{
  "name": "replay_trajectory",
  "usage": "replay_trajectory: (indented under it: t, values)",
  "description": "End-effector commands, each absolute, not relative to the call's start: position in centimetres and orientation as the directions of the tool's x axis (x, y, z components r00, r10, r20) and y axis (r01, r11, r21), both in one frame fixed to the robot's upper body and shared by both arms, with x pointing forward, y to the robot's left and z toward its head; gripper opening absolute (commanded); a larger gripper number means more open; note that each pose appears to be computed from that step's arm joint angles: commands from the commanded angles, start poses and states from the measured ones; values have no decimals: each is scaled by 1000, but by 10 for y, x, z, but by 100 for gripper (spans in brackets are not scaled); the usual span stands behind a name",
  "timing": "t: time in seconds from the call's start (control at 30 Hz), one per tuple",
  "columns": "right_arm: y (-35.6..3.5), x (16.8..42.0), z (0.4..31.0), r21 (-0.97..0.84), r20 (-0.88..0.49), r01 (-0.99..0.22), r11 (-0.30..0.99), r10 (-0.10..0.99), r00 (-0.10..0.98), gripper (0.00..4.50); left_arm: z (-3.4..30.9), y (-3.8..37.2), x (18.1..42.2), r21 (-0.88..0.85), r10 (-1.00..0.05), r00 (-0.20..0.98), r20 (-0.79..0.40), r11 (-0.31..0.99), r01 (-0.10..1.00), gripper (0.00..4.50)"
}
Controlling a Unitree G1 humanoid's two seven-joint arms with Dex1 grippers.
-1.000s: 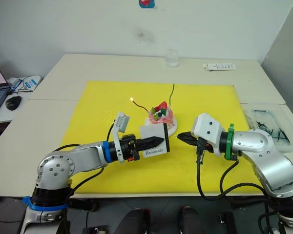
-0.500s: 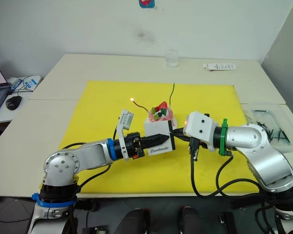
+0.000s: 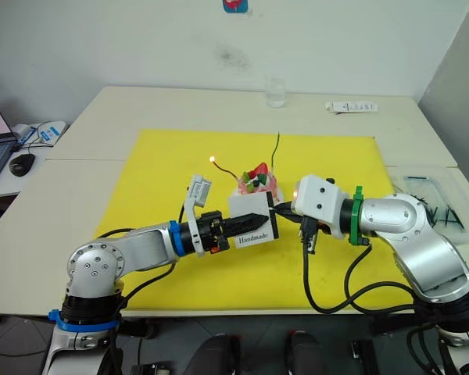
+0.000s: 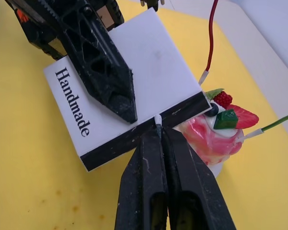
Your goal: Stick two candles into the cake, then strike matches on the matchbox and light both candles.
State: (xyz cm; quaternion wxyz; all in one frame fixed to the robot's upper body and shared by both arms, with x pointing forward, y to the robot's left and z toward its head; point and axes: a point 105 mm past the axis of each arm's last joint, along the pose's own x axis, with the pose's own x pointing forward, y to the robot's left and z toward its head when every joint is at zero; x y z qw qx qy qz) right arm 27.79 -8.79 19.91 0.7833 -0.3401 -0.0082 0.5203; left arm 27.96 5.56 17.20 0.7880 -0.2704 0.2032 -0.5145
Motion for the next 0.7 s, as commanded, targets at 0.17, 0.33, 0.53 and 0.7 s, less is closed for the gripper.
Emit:
replay_trajectory:
  t: [0.17,0.33,0.53,0.7]
  values:
    - [-92,278,203,-567,-324,-790,232,819,473,4,188,54,280,-613,-928,372,15,286,737,0]
    - [-91,279,201,-570,-327,-790,227,819,471,4,189,53,278,-611,-933,360,18,275,743,0]
    - [-94,261,175,-585,-520,-811,-18,775,358,4,194,52,281,-618,-929,366,44,263,741,0]
    - [-129,231,157,-432,-756,-862,-267,629,184,4,199,53,284,-624,-927,368,74,245,742,0]
